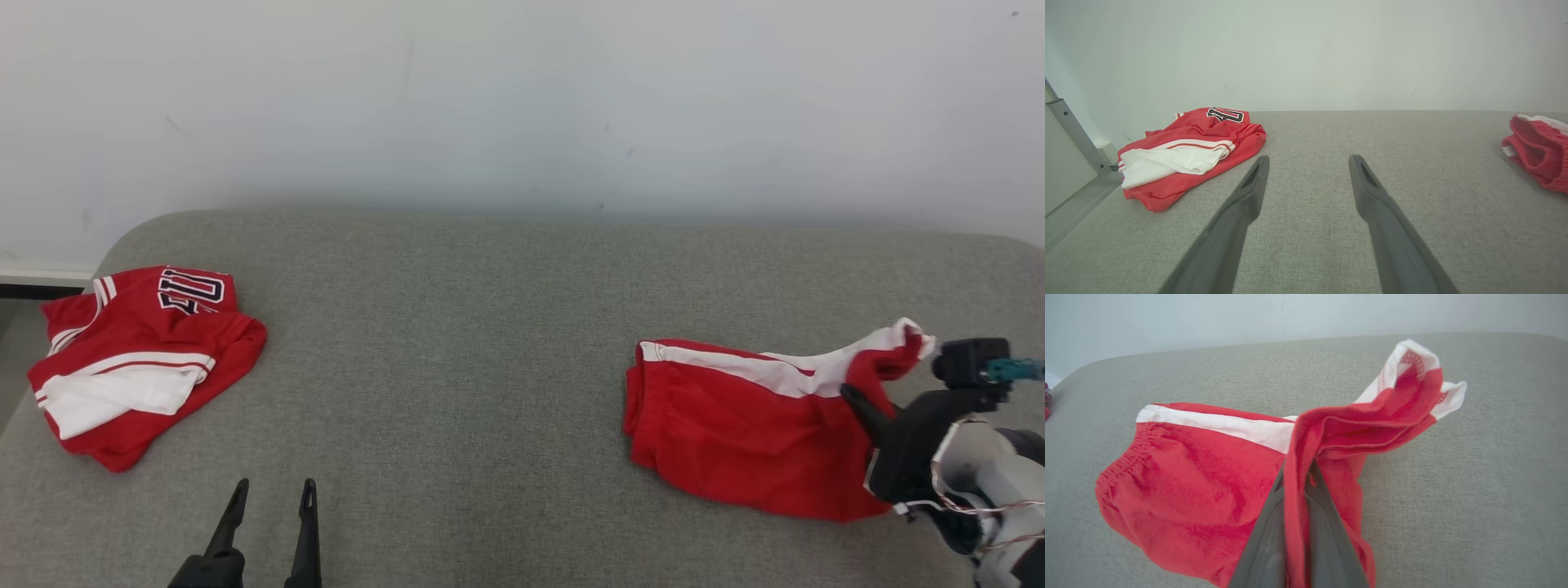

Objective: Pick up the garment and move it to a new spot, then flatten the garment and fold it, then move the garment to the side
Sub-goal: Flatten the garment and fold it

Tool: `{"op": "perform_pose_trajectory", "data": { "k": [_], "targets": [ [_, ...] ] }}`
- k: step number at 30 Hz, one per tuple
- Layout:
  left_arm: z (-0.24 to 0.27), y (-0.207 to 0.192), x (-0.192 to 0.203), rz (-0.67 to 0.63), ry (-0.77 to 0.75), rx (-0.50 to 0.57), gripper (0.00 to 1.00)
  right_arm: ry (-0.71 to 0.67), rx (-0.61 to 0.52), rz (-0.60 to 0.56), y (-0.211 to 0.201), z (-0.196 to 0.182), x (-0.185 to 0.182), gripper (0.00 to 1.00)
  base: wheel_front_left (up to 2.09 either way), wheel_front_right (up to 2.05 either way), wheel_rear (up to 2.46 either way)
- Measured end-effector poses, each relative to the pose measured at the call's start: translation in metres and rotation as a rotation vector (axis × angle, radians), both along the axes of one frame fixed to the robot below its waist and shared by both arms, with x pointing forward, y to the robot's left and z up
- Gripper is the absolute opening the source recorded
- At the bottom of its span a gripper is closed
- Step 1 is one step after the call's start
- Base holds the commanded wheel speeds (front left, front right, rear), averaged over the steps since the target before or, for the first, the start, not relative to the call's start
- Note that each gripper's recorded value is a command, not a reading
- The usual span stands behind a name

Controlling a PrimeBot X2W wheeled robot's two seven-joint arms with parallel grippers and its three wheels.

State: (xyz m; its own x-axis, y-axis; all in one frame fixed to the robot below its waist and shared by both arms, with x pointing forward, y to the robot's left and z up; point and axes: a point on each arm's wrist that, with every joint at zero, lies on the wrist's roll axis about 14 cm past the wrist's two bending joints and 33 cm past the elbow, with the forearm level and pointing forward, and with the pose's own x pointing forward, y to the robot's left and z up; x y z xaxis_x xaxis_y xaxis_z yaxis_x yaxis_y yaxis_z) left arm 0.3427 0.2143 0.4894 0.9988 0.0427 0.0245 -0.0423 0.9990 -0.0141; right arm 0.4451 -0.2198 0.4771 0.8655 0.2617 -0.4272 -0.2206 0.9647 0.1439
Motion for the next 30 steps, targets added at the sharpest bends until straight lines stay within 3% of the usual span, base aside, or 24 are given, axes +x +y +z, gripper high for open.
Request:
{"op": "perform_pose_trajectory", "data": {
  "k": [10,22,27,28,29,30],
  "targets": [
    [0.0,0.0,-0.005,0.002,0.002,-0.008,1.0,0.012,0.062,0.189,0.095,0.003,0.009,0.0,0.0,0.0,0.0],
    [-0.004,0.008,-0.013,0.038,0.014,-0.027,1.0,0.1,0.078,0.302,0.162,-0.028,0.006,0.0,0.0,0.0,0.0],
    [-0.009,0.01,-0.013,0.05,0.029,-0.036,1.0,0.134,0.072,0.315,0.171,-0.043,0.002,0.0,0.0,0.0,0.0],
    [-0.009,0.01,-0.013,0.05,0.029,-0.036,1.0,0.134,0.064,0.316,0.171,-0.045,0.002,0.11,0.0,0.0,0.0],
    [-0.008,0.01,-0.012,0.048,0.028,-0.036,1.0,0.124,0.059,0.317,0.171,-0.044,0.002,0.6,0.0,0.0,0.0],
    [-0.008,0.009,-0.011,0.047,0.028,-0.037,1.0,0.11,0.06,0.314,0.17,-0.043,0.002,1.0,0.0,0.0,0.0]
  ]
}}
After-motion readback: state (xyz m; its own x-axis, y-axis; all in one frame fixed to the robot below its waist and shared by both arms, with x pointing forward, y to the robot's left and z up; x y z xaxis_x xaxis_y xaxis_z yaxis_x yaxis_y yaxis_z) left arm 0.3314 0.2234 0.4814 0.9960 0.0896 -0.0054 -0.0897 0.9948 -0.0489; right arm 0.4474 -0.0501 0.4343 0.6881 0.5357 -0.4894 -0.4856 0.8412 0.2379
